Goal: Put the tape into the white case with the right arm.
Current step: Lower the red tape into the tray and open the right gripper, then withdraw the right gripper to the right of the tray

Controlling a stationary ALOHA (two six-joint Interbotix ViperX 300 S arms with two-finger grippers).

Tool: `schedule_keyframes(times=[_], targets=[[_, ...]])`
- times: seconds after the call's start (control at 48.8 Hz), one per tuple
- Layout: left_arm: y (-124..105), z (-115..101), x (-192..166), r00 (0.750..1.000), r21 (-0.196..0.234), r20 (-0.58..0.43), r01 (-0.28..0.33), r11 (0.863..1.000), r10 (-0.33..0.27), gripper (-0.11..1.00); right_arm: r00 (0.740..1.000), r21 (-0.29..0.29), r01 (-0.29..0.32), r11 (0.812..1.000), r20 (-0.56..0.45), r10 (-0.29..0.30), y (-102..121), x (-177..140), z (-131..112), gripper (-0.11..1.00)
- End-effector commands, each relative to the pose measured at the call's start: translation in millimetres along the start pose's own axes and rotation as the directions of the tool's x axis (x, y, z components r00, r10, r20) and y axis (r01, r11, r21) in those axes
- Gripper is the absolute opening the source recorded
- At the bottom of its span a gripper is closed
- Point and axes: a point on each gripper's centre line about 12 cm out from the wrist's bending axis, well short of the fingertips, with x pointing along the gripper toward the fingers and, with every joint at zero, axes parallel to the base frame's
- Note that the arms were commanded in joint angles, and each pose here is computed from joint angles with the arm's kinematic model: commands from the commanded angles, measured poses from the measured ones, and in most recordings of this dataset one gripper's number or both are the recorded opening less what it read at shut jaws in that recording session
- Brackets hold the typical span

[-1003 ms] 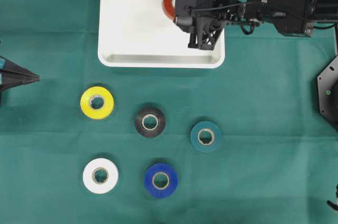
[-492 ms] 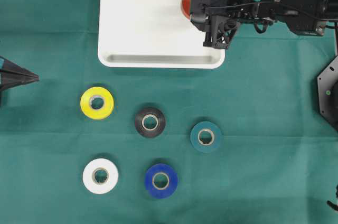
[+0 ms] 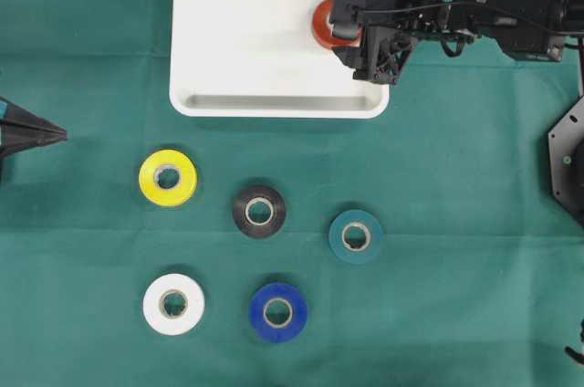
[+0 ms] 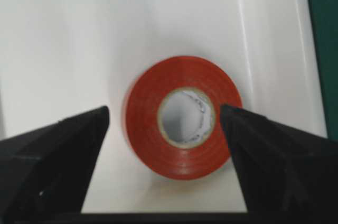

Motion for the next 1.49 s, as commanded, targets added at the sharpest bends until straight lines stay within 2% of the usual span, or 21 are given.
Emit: schedule_keyframes(times=[0.0, 0.205, 0.307, 0.553, 0.758, 0.922, 1.147, 1.27, 1.475], targets=[[0, 5, 0, 1.0, 0.0, 0.009, -0.001, 1.0, 0.001, 0.0, 0.999, -0.004, 0.008, 1.0, 0.045, -0.008, -2, -11, 12, 0.52], [0, 5, 0, 1.0, 0.0, 0.009, -0.001, 1.0, 0.001, 0.0, 0.999, -0.002, 0.008, 1.0, 0.033, -0.008, -1, -19, 3, 0.52], [0, 5, 0, 1.0, 0.0, 0.011, -0.001, 1.0, 0.001, 0.0, 0.999, -0.002, 0.009, 1.0, 0.041, -0.009, 0, -33, -6, 0.52], [0, 5, 0, 1.0, 0.0, 0.009, -0.001, 1.0, 0.001, 0.0, 0.999, -0.003, 0.006, 1.0, 0.053, -0.006, 7, -70, -46, 0.52], [0, 5, 0, 1.0, 0.0, 0.011, 0.0, 1.0, 0.0, 0.0, 0.993, 0.002, 0.005, 1.0, 0.121, -0.005, 14, -101, -78, 0.52], [0, 5, 0, 1.0, -0.002, 0.009, -0.001, 1.0, 0.001, 0.0, 0.987, 0.01, 0.008, 1.0, 0.16, -0.01, 17, -118, -95, 0.51], [0, 4, 0, 1.0, -0.002, 0.008, -0.001, 1.0, 0.001, 0.0, 0.989, 0.038, 0.0, 0.999, 0.148, -0.006, 19, -118, -106, 0.52], [0, 5, 0, 1.0, -0.002, 0.011, -0.001, 1.0, 0.001, 0.0, 0.989, 0.033, -0.012, 0.999, 0.146, 0.007, 23, -118, -108, 0.52], [0, 5, 0, 1.0, -0.002, 0.011, -0.001, 1.0, 0.001, 0.0, 0.987, 0.009, -0.083, 0.997, 0.138, 0.081, 45, -118, -113, 0.52]])
